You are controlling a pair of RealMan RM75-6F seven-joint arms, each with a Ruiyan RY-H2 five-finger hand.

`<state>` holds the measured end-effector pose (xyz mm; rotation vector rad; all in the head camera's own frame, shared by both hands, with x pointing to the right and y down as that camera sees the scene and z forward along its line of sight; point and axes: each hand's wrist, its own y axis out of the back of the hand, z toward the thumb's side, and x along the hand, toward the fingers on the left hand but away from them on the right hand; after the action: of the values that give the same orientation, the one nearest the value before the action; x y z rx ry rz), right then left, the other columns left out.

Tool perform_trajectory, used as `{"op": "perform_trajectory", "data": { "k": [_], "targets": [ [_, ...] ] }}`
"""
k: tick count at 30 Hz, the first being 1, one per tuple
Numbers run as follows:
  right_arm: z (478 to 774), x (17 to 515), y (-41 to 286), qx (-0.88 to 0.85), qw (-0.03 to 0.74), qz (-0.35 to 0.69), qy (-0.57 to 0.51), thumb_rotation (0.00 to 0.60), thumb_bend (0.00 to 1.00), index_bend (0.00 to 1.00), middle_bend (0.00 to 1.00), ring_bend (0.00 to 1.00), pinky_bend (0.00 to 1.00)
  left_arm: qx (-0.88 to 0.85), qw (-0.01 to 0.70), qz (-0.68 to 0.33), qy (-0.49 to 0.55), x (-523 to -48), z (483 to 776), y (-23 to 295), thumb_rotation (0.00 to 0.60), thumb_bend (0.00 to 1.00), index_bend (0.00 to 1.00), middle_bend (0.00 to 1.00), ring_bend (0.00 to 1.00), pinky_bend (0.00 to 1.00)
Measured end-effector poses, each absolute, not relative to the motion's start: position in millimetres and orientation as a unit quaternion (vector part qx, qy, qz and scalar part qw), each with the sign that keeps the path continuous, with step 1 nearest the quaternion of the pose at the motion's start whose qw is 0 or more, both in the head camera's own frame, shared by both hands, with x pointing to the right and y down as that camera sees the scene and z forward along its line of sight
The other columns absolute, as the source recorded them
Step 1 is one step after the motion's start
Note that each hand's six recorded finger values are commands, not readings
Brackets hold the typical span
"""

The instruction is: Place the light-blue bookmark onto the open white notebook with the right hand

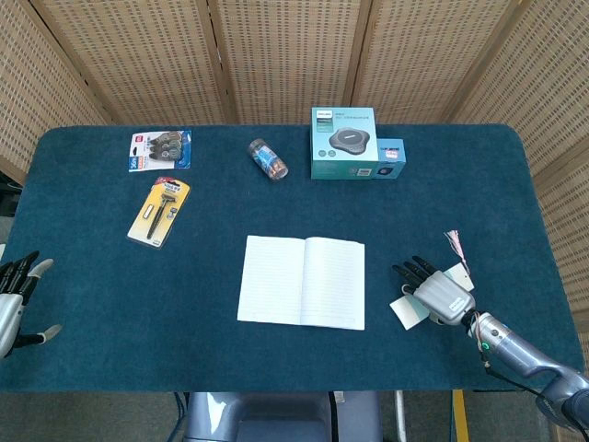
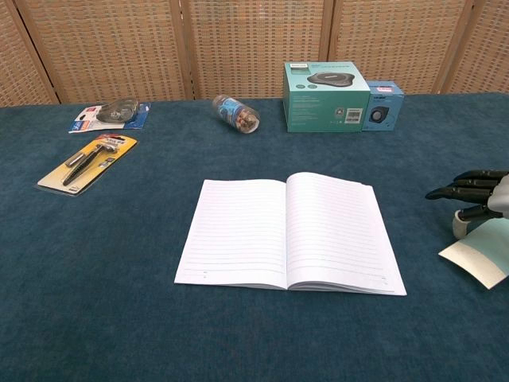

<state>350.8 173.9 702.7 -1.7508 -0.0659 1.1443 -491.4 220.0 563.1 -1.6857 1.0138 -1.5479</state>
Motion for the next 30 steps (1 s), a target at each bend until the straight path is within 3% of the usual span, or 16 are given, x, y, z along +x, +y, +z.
{"op": "perform_trajectory", "data": {
  "k": [16, 30],
  "targets": [
    [663, 338, 145, -0.724, 0.517, 0.445, -0.096, 0.6, 0.24, 0.69, 0.01, 0.0, 0.02, -0.642, 0.308, -0.585, 0.388, -494, 561, 221, 0.6, 0.0, 0.0, 0.0, 0.0, 0.0],
    [618, 272, 101, -0.719, 0.544, 0.408, -0.144, 0.6, 0.26, 0.69, 0.03, 0.0, 0.03, -0.644, 0.301, -0.578, 0.401, -502, 555, 220, 0.6, 0.0, 0.0, 0.0, 0.0, 0.0]
  ]
}}
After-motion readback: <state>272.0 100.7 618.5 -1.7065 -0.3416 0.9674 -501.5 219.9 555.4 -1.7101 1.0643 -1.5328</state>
